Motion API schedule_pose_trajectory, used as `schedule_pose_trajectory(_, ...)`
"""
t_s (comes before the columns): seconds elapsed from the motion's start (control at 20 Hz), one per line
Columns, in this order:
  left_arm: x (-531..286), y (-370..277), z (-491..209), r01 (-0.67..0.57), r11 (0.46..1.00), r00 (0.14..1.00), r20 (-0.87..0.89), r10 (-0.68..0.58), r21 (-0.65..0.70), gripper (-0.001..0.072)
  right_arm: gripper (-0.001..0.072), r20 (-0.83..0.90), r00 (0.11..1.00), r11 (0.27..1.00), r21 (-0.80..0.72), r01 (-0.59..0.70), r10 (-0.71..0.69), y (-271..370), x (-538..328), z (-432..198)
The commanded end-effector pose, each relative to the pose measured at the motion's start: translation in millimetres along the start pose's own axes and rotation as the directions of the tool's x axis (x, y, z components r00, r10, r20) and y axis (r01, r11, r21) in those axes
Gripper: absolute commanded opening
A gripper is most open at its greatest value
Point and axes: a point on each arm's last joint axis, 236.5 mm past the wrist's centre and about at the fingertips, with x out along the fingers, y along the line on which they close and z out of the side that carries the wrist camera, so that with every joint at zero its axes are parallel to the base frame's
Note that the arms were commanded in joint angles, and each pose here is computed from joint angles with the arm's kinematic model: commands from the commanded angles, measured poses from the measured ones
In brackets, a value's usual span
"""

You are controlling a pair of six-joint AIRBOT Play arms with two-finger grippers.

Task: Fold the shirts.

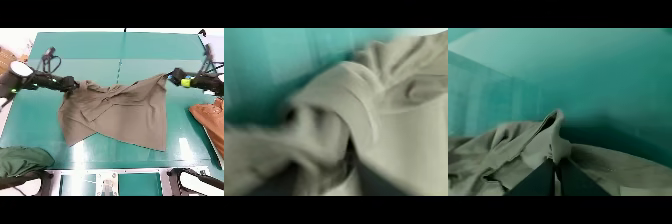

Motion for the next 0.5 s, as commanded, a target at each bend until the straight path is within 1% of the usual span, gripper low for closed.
schedule_pose_trajectory(0.0,21,35,6,-0.002,0.996,1.000,-0.019,0.000,-0.084,0.0696,0.0208,-0.061,0.995,0.996,0.041,0.077,-0.074,-48,28,-14)
schedule_pose_trajectory(0.05,3,40,17,0.003,0.996,1.000,-0.007,-0.003,-0.085,0.0697,0.0224,-0.069,0.993,0.995,0.039,0.095,-0.092,-59,16,-9)
schedule_pose_trajectory(0.2,-57,67,31,-0.005,0.995,0.999,-0.034,0.002,-0.096,0.0696,0.0220,-0.131,0.981,0.975,0.153,0.161,-0.142,-101,-36,-14)
schedule_pose_trajectory(0.3,-85,95,17,-0.031,0.989,0.996,-0.086,0.019,-0.141,0.0696,0.0212,-0.178,0.971,0.956,0.218,0.198,-0.161,-124,-67,-37)
schedule_pose_trajectory(0.45,-97,142,-26,-0.144,0.976,0.970,-0.216,0.108,-0.160,0.0687,0.0215,-0.192,0.951,0.895,0.334,0.294,-0.241,-158,-101,-73)
